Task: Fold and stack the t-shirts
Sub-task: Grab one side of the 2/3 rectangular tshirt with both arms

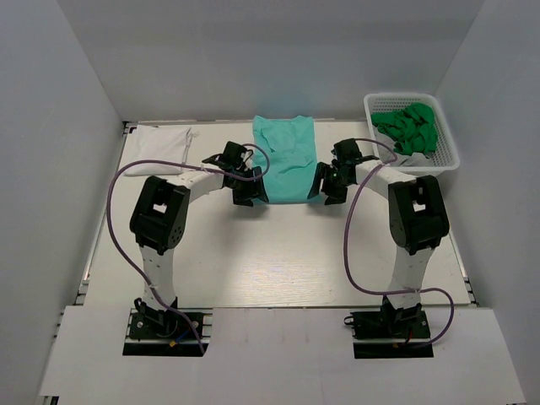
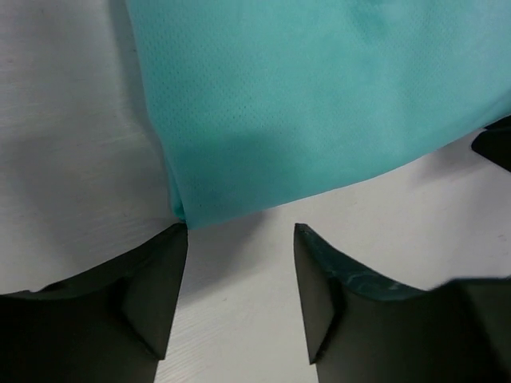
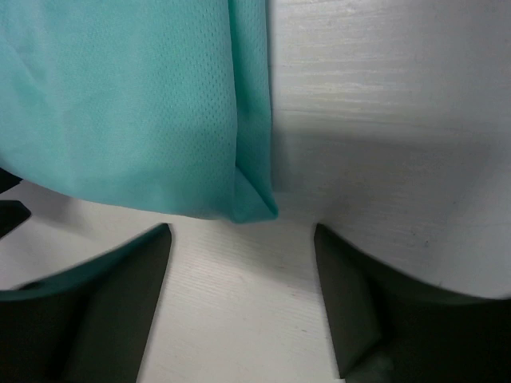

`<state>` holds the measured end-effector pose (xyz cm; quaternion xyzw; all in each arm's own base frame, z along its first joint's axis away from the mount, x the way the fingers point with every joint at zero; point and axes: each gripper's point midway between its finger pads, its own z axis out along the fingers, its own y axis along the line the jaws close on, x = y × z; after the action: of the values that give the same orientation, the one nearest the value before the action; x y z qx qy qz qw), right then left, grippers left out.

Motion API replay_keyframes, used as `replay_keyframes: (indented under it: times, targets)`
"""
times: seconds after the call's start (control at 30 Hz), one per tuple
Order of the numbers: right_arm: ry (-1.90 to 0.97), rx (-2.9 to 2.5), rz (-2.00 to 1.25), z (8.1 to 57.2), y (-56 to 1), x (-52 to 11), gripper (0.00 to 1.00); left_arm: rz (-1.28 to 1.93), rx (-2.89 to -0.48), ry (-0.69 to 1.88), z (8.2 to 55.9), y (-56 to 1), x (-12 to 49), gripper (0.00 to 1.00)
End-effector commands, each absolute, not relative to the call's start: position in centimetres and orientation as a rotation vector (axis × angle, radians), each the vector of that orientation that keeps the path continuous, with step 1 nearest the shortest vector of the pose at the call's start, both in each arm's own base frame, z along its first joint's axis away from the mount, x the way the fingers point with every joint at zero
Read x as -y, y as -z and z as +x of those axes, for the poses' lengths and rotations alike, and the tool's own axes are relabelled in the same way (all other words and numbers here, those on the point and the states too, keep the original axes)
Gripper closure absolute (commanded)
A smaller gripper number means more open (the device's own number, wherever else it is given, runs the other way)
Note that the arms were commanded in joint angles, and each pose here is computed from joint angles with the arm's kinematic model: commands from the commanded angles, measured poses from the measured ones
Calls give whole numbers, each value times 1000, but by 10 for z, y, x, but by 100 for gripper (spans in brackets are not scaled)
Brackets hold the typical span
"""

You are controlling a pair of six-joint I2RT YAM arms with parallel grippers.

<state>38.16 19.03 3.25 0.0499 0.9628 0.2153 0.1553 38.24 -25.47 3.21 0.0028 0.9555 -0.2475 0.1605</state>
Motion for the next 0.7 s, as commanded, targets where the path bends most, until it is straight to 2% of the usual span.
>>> replay_keyframes:
  times: [0.0,0.1,0.3,0.33,0.43,0.67]
  targets:
    - [-613,-2788,158,380,-14,-190,35,-8,-2805,664,370,1,249,35]
    - [-616,-2801,158,380,-9,-189,59,-27,-2815,645,369,8,247,51]
    - [-611,-2790,126,381,-2,-189,82,-84,-2790,605,376,17,243,72]
    - [-607,-2800,131,381,2,-188,88,-86,-2802,599,374,22,242,76]
    - [-603,-2810,107,382,4,-190,100,-91,-2791,578,382,24,243,98]
    - [-551,-2799,66,382,-5,-182,100,-98,-2762,595,383,16,243,100]
